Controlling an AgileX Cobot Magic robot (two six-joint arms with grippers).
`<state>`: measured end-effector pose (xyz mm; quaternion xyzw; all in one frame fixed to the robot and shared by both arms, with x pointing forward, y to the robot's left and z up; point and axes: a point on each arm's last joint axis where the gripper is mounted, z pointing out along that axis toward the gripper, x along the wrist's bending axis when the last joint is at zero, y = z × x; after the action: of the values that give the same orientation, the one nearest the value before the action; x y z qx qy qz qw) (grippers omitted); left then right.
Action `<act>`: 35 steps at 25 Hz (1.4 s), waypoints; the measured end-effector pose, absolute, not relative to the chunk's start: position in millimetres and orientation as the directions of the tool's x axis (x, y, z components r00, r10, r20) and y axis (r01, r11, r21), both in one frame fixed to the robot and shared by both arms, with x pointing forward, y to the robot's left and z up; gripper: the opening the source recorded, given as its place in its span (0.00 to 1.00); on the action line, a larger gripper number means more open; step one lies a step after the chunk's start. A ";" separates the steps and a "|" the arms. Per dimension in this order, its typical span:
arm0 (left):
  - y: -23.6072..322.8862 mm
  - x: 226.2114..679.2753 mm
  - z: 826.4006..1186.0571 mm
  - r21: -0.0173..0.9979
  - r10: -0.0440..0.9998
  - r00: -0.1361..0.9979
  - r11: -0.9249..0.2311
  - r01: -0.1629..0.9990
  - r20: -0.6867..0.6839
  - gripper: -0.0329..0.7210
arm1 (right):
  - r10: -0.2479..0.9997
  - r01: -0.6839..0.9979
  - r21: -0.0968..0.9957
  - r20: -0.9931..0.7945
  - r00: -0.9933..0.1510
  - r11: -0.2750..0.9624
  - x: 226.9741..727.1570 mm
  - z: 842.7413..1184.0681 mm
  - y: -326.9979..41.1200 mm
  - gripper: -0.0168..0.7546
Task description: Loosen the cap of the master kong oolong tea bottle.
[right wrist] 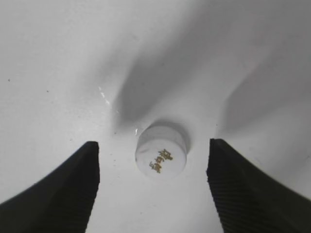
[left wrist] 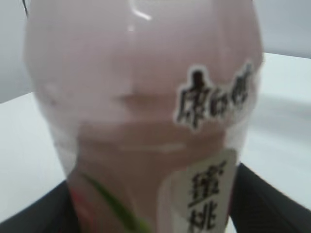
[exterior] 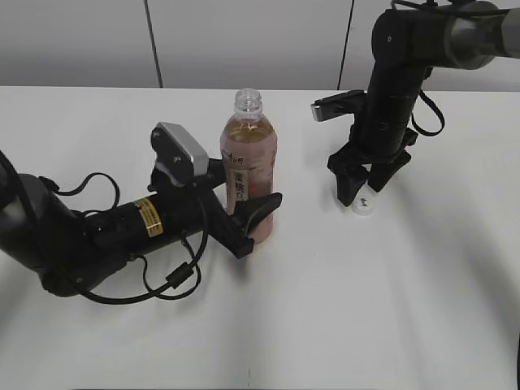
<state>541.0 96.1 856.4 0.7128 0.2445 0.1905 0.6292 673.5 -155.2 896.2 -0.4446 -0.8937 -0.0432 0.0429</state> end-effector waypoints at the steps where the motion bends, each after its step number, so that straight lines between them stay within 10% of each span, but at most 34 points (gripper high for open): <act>1: 99.0 539.8 854.7 0.989 0.595 0.803 -0.092 0.119 -0.042 0.71 | 0.792 0.800 0.039 0.115 -0.599 0.599 673.5 896.2 -155.2 0.70; 24: 159.9 500.6 873.4 0.971 0.687 0.722 -0.108 0.211 -0.081 0.71 | 0.822 0.831 0.040 0.134 -0.554 0.554 666.7 928.0 -157.0 0.70; 35: 212.4 500.3 866.0 0.944 0.965 0.211 0.086 0.317 -0.158 0.71 | 0.833 0.843 0.024 0.139 -0.535 0.537 665.3 928.8 -157.4 0.70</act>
<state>500.3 212.4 866.0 0.5943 0.5393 0.3223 0.5021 665.3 -157.4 928.8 -0.4789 -0.8750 -0.0441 0.0553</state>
